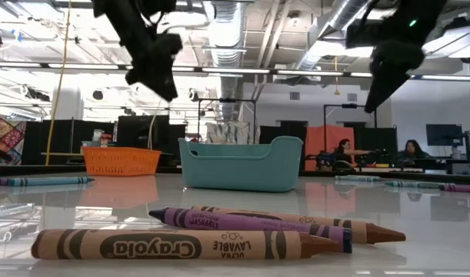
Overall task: Sort crayons
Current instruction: Put the blue crayon into the blue bin
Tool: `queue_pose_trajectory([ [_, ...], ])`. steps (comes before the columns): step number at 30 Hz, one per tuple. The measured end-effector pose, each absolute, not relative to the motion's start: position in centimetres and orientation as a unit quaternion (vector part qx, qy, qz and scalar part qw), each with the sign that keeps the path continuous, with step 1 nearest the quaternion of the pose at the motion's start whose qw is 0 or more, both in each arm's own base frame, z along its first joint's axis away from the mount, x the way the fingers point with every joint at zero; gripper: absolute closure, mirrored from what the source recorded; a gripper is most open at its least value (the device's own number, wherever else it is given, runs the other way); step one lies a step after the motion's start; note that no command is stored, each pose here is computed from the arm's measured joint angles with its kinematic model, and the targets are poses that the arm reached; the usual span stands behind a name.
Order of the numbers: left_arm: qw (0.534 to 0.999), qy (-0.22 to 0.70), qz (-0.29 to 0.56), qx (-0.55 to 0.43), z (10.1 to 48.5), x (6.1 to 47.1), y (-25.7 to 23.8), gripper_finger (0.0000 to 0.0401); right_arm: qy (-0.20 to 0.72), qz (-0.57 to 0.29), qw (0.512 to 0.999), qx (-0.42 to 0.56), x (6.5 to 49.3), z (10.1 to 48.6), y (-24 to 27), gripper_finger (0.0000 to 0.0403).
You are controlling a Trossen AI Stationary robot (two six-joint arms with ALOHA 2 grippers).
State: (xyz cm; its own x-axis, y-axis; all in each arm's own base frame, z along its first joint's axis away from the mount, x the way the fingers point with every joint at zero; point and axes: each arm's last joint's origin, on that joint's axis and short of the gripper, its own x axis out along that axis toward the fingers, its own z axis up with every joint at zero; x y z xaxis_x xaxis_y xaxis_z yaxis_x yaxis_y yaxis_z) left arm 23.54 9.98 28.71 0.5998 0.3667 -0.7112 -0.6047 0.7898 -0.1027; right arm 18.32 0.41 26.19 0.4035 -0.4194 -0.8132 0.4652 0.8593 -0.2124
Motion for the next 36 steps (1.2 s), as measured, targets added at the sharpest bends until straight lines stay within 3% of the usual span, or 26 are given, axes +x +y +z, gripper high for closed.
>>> queue_pose_trajectory([
  [10, 0.911, 0.350, 0.180, -0.122, 28.9, 25.6, 0.3, 0.0293, 0.514, -0.247, 0.819, 0.069, 18.2, 24.5, -7.7, 0.0271],
  [19, 0.941, 0.293, 0.111, -0.125, 29.7, 25.5, -6.4, 0.0294, 0.538, -0.203, 0.814, 0.084, 19.8, 21.6, -12.1, 0.0271],
  [25, 0.949, 0.272, 0.089, -0.130, 29.5, 25.7, -9.4, 0.0294, 0.565, -0.214, 0.790, 0.103, 20.3, 19.1, -14.5, 0.0271],
  [36, 0.939, 0.317, 0.069, -0.115, 26.5, 26.7, -12.4, 0.0294, 0.576, -0.217, 0.777, 0.132, 19.9, 16.9, -17.0, 0.0271],
])
